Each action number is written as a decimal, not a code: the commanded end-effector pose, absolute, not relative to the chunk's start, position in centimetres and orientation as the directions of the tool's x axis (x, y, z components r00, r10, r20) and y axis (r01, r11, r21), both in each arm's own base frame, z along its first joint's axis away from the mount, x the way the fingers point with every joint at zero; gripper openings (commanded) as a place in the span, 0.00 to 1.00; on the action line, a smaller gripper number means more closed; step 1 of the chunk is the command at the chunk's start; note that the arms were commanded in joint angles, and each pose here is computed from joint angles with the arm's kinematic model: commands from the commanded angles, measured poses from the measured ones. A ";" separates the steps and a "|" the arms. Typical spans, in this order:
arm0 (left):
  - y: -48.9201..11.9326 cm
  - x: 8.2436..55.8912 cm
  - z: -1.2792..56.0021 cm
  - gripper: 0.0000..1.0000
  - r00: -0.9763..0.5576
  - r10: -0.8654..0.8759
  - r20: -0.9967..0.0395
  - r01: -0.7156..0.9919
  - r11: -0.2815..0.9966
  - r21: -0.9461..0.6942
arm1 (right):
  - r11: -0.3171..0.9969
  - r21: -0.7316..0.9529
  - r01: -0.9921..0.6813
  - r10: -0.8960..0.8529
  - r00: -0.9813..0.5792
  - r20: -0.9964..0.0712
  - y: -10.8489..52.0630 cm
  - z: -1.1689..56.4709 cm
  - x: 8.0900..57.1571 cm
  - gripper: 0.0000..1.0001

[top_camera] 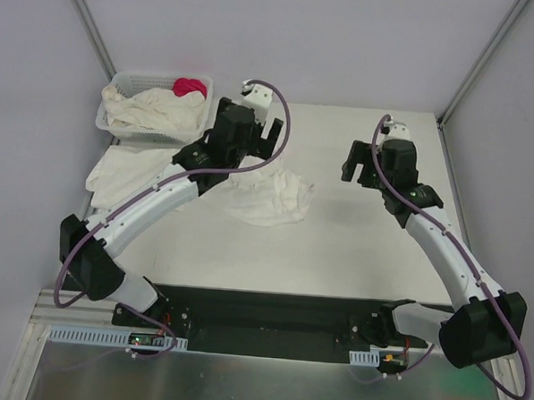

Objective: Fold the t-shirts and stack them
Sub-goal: Move the tshirt to the center of the board, then flatten out the tshirt

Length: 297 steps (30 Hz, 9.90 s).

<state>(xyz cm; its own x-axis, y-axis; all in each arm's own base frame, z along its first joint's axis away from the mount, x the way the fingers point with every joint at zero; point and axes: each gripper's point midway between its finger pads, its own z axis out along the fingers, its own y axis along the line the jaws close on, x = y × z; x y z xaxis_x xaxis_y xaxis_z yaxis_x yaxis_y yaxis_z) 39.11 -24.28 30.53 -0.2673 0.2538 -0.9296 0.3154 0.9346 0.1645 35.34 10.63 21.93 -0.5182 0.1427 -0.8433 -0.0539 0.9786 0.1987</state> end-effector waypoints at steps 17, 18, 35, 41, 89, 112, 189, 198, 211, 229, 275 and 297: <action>-20.7 25.1 12.1 0.99 -0.667 0.151 -0.730 0.258 0.965 -0.036 | 0.958 0.270 -0.095 0.187 -0.508 -0.841 13.0 22.5 37.5 0.96; -21.1 25.6 12.6 0.99 -0.654 0.156 -0.740 0.253 0.967 -0.020 | 0.958 0.271 -0.097 0.187 -0.506 -0.842 13.0 22.7 37.4 0.96; -32.1 31.5 11.1 0.99 -0.548 0.489 -0.679 0.483 0.848 0.220 | 0.975 0.209 -0.071 0.144 -0.509 -0.849 11.7 21.8 37.3 0.96; -34.2 30.1 9.6 0.99 -0.499 0.586 -0.638 0.577 0.774 0.260 | 0.977 0.204 -0.059 0.147 -0.506 -0.850 11.3 21.8 37.3 0.96; -37.3 29.6 1.4 0.00 -0.505 0.688 -0.521 0.654 0.699 0.288 | 0.924 0.232 0.303 0.340 -0.376 -0.862 -3.3 24.0 37.2 0.96; -27.3 41.4 39.0 0.00 -0.174 0.394 -0.903 -0.145 0.896 0.419 | 0.925 0.249 0.287 0.355 -0.419 -0.836 -2.7 21.2 37.2 0.95; -15.5 22.8 61.3 0.00 0.489 -0.266 -0.831 0.377 0.923 -0.074 | 0.937 0.347 -0.043 0.237 -0.652 -0.720 8.8 16.5 39.9 0.91; -16.2 35.0 46.8 0.00 0.191 -0.050 -0.980 0.128 0.991 -0.026 | 0.941 0.336 -0.037 0.239 -0.630 -0.739 8.1 17.4 39.5 0.91; -19.2 44.8 34.9 0.38 -0.066 0.063 -0.996 0.104 0.993 0.056 | 0.942 0.335 0.005 0.265 -0.624 -0.735 6.5 17.0 39.1 0.91; -10.1 40.7 28.2 0.99 -0.217 0.017 -0.976 -0.316 0.945 0.087 | 0.899 0.391 -0.197 0.187 -0.633 -0.751 13.7 19.5 38.2 0.89; 1.3 35.8 7.9 0.96 -0.309 -0.584 -0.751 -0.886 0.464 0.004 | 0.908 0.398 -0.130 0.259 -0.574 -0.777 9.5 21.0 37.2 0.85; 2.1 39.4 6.3 0.91 -0.318 -0.643 -0.697 -0.899 0.439 0.006 | 0.909 0.399 -0.122 0.267 -0.566 -0.780 8.9 21.0 37.2 0.82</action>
